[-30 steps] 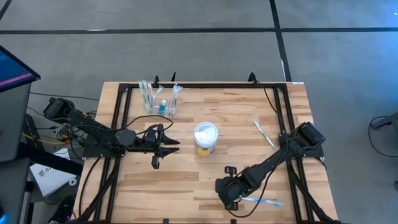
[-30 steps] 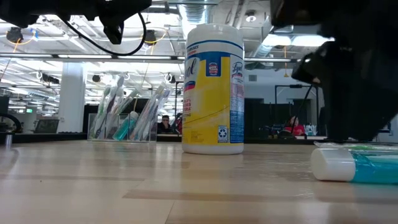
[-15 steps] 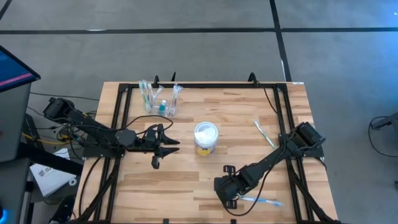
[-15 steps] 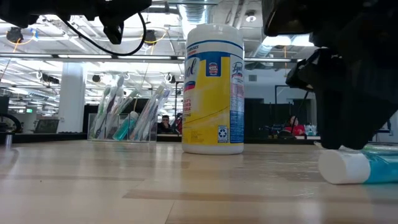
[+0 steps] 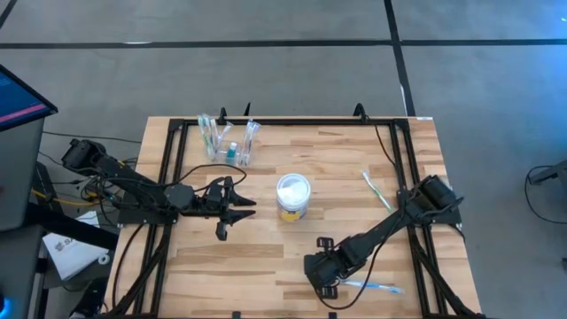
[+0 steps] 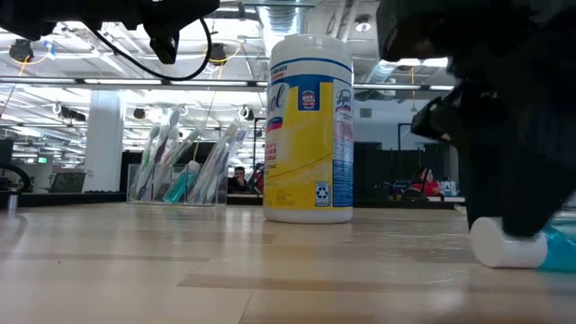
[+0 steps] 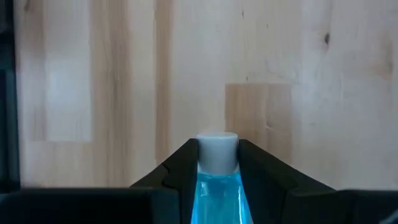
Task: Pick & Place toothbrushing station
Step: Put the mouthwash into the transparent organizer
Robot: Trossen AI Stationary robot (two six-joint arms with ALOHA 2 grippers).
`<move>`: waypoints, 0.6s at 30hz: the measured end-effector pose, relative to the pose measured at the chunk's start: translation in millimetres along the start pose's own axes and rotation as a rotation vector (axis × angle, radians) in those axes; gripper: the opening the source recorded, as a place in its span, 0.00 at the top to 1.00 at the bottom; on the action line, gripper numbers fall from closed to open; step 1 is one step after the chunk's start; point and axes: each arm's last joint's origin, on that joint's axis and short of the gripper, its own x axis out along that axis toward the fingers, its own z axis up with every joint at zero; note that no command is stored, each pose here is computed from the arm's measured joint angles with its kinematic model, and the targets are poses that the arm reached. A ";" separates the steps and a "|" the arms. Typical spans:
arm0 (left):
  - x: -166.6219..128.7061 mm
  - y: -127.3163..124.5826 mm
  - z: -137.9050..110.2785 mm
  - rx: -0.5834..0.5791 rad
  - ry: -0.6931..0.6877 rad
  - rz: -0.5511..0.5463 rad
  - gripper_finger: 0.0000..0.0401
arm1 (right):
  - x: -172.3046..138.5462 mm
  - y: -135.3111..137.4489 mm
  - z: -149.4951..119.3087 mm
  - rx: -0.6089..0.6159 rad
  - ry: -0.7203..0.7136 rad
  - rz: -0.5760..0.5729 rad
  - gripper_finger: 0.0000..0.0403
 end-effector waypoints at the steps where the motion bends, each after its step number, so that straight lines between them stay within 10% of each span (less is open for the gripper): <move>1: 0.0 0.0 0.0 0.000 0.000 0.000 0.72 | 2.2 0.0 -0.2 -0.001 0.001 -0.002 0.74; 18: 0.0 0.1 -0.1 0.001 0.000 0.004 0.72 | 2.1 -0.3 -0.9 -0.027 0.003 -0.008 0.81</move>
